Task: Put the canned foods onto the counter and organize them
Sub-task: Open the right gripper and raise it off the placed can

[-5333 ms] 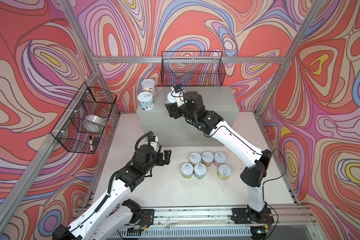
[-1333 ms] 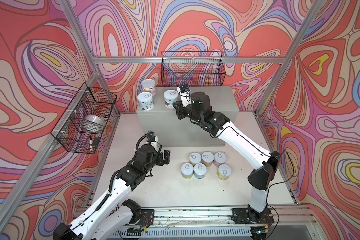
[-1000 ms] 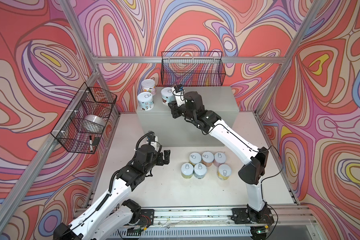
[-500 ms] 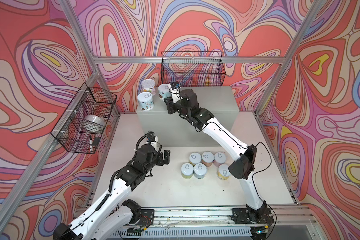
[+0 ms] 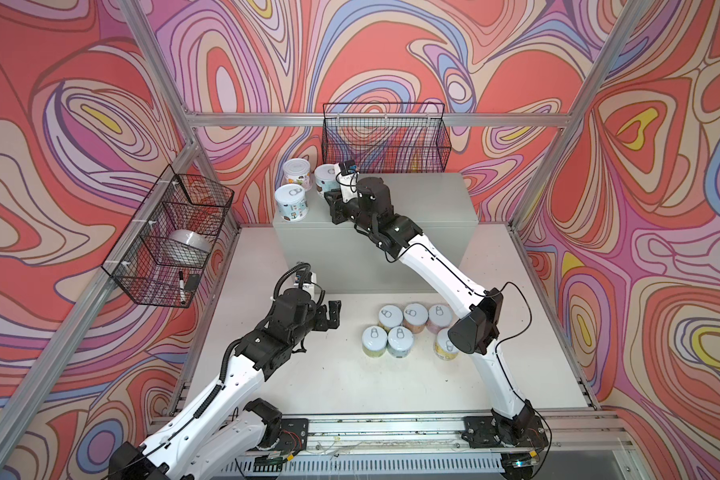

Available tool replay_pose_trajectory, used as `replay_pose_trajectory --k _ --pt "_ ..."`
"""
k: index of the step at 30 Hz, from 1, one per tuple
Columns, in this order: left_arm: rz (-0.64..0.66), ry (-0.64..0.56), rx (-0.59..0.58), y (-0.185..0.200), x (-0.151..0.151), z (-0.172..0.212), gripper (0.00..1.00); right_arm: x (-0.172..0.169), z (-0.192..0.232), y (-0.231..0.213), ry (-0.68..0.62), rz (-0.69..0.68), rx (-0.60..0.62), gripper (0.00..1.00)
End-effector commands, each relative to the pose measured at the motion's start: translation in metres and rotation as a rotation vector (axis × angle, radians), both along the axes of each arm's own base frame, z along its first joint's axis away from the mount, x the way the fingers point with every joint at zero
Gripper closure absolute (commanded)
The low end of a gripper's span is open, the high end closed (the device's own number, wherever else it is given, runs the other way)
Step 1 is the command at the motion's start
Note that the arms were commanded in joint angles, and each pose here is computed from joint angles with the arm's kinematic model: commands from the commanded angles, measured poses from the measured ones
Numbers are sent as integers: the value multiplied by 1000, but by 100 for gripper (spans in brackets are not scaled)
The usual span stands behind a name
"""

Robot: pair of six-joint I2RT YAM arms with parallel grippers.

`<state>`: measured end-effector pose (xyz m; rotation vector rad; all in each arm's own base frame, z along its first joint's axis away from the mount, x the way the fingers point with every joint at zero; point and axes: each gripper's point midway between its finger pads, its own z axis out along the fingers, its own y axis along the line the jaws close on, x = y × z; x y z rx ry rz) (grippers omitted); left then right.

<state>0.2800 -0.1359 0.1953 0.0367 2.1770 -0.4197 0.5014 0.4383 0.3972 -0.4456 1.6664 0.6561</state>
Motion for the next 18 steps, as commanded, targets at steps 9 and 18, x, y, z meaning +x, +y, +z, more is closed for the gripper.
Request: replay_pose_trajectory --k 9,18 --pt "4 14 16 -1 4 -5 2 20 -14 0 26 1 46 77" --pt "16 5 20 1 4 0 0 15 1 -8 12 8 69 77"
